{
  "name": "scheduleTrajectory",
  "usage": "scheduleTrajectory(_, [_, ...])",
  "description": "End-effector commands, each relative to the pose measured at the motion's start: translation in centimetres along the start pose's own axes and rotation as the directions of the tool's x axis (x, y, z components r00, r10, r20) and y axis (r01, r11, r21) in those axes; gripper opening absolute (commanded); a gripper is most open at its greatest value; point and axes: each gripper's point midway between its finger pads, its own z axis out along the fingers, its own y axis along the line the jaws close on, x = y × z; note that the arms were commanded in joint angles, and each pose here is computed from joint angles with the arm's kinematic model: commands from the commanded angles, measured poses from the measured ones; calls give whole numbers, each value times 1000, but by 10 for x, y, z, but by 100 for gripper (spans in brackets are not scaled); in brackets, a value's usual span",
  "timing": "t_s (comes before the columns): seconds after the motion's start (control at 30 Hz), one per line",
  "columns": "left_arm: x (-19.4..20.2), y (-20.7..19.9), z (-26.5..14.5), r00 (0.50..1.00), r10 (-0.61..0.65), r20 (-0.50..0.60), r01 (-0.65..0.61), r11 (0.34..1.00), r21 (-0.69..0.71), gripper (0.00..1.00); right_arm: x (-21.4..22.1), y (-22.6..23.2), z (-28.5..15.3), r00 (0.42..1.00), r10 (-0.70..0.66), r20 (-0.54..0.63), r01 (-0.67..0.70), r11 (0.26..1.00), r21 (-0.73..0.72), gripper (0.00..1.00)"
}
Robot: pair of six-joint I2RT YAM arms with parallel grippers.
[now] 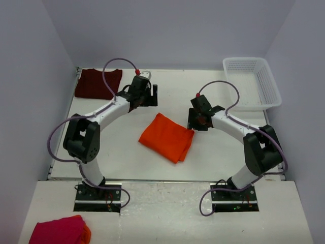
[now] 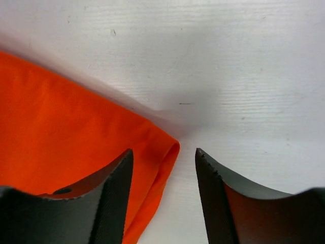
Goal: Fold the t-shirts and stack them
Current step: Fold the long partially folded tshirt into a neat square
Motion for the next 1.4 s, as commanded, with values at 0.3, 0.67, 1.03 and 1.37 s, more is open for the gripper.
scheduleTrajectory(0.3, [10, -58, -85, 998, -11, 68, -13, 940, 342, 80, -30, 23, -56, 993, -25, 118, 38, 993, -112, 55])
scheduleTrajectory(0.67, [41, -78, -32, 998, 20, -64, 11, 898, 440, 0, 4, 63, -9, 998, -12, -63, -9, 951, -308, 0])
scheduleTrajectory(1.03, [71, -52, 13, 987, 33, -156, 21, 942, 334, 0, 41, 4, 34, 988, 74, -137, -75, 997, -3, 0])
scheduleTrajectory(1.37, [128, 10, 28, 967, -67, -247, 108, 982, 157, 0, 38, -13, 25, 988, 124, -88, -117, 990, 81, 0])
